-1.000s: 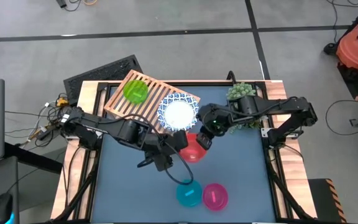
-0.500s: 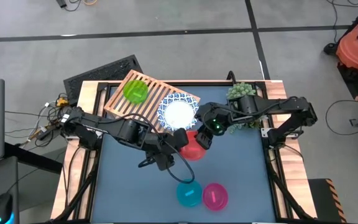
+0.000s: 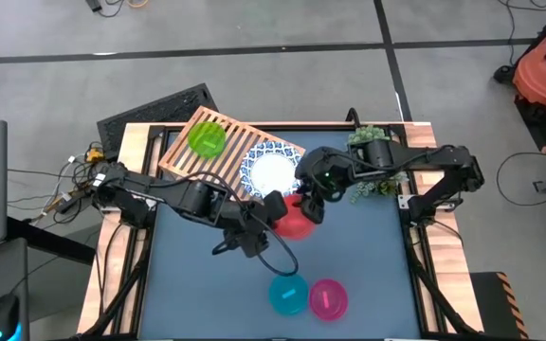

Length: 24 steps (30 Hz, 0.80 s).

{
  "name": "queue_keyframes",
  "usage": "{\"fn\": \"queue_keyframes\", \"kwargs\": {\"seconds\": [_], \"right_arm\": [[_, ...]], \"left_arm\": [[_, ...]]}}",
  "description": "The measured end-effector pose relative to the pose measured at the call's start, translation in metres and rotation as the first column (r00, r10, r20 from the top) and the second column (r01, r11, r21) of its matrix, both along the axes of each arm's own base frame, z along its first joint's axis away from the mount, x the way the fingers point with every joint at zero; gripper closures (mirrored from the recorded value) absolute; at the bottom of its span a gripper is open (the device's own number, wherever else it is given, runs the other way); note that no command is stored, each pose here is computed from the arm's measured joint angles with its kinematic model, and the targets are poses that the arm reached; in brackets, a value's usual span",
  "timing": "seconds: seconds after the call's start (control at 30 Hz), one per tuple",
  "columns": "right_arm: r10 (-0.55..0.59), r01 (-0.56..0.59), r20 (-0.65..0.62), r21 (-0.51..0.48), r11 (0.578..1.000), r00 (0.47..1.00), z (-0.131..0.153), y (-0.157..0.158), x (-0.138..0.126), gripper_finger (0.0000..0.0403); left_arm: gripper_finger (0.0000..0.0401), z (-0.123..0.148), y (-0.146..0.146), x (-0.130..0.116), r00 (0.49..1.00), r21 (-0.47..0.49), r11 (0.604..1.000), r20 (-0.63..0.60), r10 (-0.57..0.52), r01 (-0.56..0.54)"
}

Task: Place and stack bowls onto a shelf
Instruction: Stack the orange bowl on top of the green bowl on the shelf

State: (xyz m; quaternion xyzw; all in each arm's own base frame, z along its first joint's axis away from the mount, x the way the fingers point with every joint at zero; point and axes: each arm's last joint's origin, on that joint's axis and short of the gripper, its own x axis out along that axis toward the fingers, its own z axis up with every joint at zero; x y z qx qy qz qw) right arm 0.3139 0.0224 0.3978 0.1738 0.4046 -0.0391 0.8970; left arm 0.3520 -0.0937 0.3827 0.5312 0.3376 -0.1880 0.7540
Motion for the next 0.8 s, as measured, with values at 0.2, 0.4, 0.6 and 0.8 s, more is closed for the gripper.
{"fn": "queue_keyframes", "kwargs": {"seconds": [0.2, 0.4, 0.6, 0.8], "right_arm": [[0.150, -0.145, 0.027, -0.136, 0.980, 0.988, 0.014, 0.000, -0.004, 0.0179], [0.182, -0.162, 0.102, -0.173, 0.971, 0.978, 0.043, -0.001, -0.012, 0.0179], [0.159, -0.138, 0.119, -0.169, 0.976, 0.980, 0.075, -0.001, -0.044, 0.0179], [0.102, -0.074, 0.144, -0.185, 0.980, 0.984, 0.088, -0.001, -0.068, 0.0179]], "left_arm": [[0.0400, -0.004, 0.001, -0.005, 0.998, 0.010, 1.000, -0.065, 0.003, -0.003], [0.0400, -0.006, 0.003, -0.008, 0.994, 0.001, 0.998, -0.086, 0.068, -0.068], [0.0400, 0.007, 0.017, -0.033, 0.963, 0.027, 0.969, -0.109, 0.246, -0.244], [0.0401, 0.044, 0.049, -0.076, 0.879, -0.067, 0.877, 0.002, 0.476, -0.475]]}}
